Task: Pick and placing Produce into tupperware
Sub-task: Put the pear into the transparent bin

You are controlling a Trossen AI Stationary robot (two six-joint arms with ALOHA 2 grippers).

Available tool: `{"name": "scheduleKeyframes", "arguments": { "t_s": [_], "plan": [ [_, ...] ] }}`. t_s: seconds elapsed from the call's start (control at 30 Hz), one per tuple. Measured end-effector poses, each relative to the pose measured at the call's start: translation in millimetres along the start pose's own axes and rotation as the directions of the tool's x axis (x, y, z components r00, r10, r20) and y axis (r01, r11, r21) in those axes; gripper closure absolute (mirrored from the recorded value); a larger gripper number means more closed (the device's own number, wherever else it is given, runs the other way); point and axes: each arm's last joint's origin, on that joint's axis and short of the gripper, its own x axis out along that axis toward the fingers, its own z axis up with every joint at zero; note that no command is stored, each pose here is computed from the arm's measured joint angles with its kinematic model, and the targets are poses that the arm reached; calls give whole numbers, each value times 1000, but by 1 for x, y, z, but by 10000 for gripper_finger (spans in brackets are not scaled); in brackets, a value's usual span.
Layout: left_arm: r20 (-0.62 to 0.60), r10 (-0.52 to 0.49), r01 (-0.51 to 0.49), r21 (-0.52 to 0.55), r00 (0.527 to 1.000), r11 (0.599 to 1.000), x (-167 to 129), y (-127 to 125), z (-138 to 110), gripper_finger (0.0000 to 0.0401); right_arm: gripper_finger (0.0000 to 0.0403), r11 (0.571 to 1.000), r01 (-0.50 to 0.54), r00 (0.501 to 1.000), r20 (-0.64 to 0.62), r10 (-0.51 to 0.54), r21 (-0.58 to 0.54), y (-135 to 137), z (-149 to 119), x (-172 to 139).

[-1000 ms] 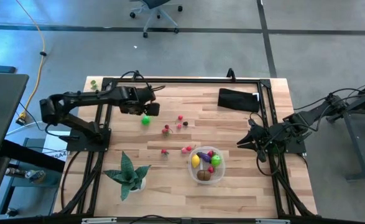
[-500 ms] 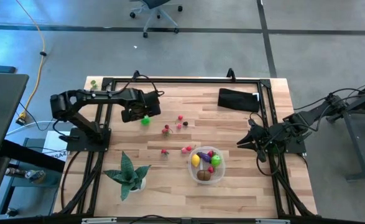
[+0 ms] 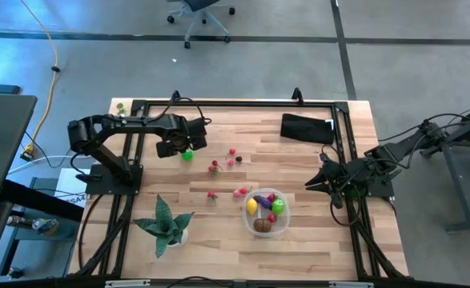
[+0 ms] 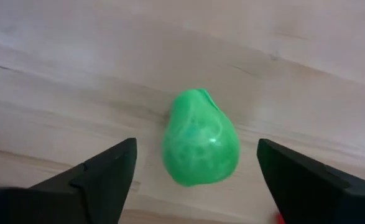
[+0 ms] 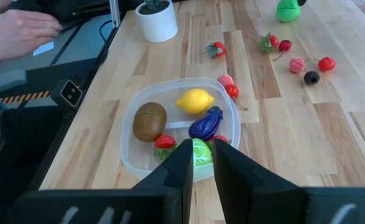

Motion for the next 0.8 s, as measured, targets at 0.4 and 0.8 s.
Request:
{"name": "scheduleKeyframes", "arguments": {
  "t_s": [0.4, 0.8],
  "plan": [
    [-15, 52, -52, 2, 999, 999, 22, -8, -1, 84, 352, 1000, 0, 1000, 0, 0, 0, 0, 0, 0],
    [-23, 80, -81, -20, 996, 997, 31, -10, -2, 132, 352, 1000, 0, 1000, 0, 0, 0, 0, 0, 0]
  ]
}}
